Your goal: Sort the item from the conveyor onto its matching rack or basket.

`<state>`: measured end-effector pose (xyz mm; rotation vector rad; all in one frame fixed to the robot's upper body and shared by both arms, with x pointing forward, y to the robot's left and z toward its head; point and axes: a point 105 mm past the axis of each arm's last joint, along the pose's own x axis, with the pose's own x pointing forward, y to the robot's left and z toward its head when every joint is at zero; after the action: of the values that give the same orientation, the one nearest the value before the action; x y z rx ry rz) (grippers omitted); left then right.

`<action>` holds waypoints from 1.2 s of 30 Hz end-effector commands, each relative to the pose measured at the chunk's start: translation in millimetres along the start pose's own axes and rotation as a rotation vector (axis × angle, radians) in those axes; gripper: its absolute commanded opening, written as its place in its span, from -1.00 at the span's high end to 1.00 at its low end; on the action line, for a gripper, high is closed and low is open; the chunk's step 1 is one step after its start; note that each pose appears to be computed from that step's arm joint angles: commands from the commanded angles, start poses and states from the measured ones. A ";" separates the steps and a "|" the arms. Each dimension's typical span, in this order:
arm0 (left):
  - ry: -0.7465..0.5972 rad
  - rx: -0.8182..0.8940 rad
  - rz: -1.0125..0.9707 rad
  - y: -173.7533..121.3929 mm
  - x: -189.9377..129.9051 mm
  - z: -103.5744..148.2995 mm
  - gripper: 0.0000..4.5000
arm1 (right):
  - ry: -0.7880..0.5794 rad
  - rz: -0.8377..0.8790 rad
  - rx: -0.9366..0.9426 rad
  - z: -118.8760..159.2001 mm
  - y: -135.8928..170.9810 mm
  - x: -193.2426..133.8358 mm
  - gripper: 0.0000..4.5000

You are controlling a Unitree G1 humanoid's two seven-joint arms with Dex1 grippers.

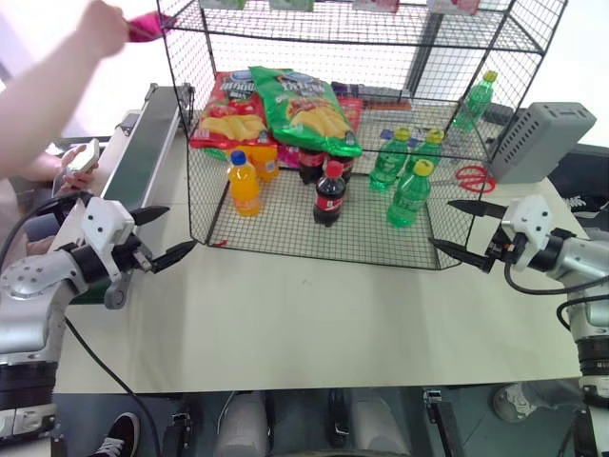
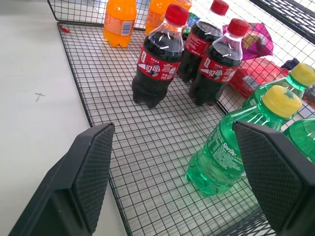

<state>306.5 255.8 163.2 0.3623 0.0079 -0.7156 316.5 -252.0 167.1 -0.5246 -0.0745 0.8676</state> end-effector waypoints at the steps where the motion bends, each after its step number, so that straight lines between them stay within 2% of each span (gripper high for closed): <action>1: -0.023 0.034 0.005 2.0 -5.1 12.3 -1.00 | -0.043 -0.013 -0.034 11.9 -5.2 1.6 -0.77; 7: -0.006 0.081 0.054 6.7 -7.1 9.6 -1.00 | -0.044 -0.012 -0.033 12.5 -5.2 2.7 -0.77; 16: -0.001 0.056 0.023 6.2 -14.4 9.1 -1.00 | -0.072 0.008 -0.012 17.0 1.2 10.4 -0.77; 26: -0.003 0.101 0.087 11.9 -29.6 8.4 -1.00 | -0.186 0.055 0.140 31.6 23.1 33.3 -0.77; 29: 0.087 0.272 0.155 19.9 -46.6 0.3 -1.00 | -0.237 0.131 0.221 37.8 42.0 44.9 -0.77; 31: 0.139 0.353 0.179 21.7 -57.3 -6.2 -1.00 | -0.273 0.177 0.290 44.1 52.0 51.6 -1.00; 36: 0.244 0.570 0.237 22.1 -89.6 -12.1 -1.00 | -0.320 0.325 0.334 61.6 81.8 65.5 -1.00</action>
<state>258.4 321.9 152.4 0.8558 0.0333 -0.4868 292.7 -146.8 161.6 -0.0888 -0.0895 1.1919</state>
